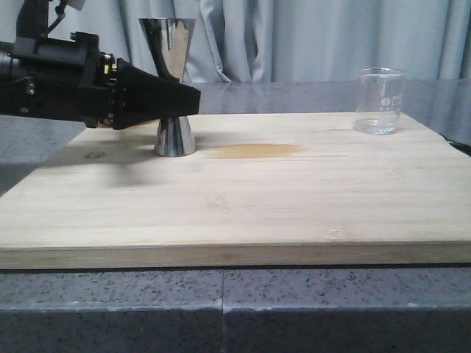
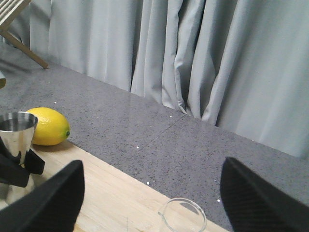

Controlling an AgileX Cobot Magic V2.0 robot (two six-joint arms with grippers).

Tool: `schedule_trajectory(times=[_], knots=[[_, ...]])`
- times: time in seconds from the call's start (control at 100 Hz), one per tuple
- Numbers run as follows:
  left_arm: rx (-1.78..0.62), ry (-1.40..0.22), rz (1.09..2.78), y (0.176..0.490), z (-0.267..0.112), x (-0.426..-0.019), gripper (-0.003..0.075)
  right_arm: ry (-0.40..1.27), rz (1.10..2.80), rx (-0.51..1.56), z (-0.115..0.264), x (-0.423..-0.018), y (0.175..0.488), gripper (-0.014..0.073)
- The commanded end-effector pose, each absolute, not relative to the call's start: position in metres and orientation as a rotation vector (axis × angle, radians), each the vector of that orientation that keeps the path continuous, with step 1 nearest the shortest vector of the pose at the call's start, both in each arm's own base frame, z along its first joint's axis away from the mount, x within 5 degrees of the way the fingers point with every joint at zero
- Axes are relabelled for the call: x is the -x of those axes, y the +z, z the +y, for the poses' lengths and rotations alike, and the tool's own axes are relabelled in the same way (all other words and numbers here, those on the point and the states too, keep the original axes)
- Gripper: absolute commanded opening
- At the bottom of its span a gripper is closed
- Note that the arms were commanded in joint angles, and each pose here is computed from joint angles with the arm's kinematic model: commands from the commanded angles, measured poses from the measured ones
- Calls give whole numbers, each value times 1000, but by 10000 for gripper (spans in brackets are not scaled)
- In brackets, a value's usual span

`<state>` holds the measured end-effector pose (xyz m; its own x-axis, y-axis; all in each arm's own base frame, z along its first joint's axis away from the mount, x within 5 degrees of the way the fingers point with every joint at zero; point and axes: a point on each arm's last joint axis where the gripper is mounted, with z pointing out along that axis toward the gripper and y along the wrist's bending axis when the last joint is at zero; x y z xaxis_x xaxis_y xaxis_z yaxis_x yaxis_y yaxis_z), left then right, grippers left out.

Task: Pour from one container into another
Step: 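Set the jigger upright on the board beside the lemon with the left gripper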

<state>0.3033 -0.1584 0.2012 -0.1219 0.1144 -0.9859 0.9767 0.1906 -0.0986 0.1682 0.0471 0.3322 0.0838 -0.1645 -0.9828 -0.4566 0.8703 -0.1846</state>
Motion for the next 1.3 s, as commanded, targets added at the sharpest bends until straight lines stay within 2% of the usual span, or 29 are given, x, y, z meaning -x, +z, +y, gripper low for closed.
schedule_trajectory(times=[0.0,0.12,0.34,0.45,0.99,1.29], knots=[[-1054,-1139,1364,224,-160,-302,219,264,1426,516,49,-164,346,533],[-1053,-1140,1365,224,-160,-302,242,264,1426,516,49,-164,346,534],[-1027,-1169,1391,224,-160,-302,429,264,1426,516,49,-164,346,533],[-1011,-1189,1409,224,-160,-302,479,264,1426,516,49,-164,346,533],[-1016,-1191,1389,239,-159,-296,484,264,1426,516,49,-164,346,533],[-1027,-1209,1410,238,-159,-295,483,264,1426,516,49,-164,346,533]])
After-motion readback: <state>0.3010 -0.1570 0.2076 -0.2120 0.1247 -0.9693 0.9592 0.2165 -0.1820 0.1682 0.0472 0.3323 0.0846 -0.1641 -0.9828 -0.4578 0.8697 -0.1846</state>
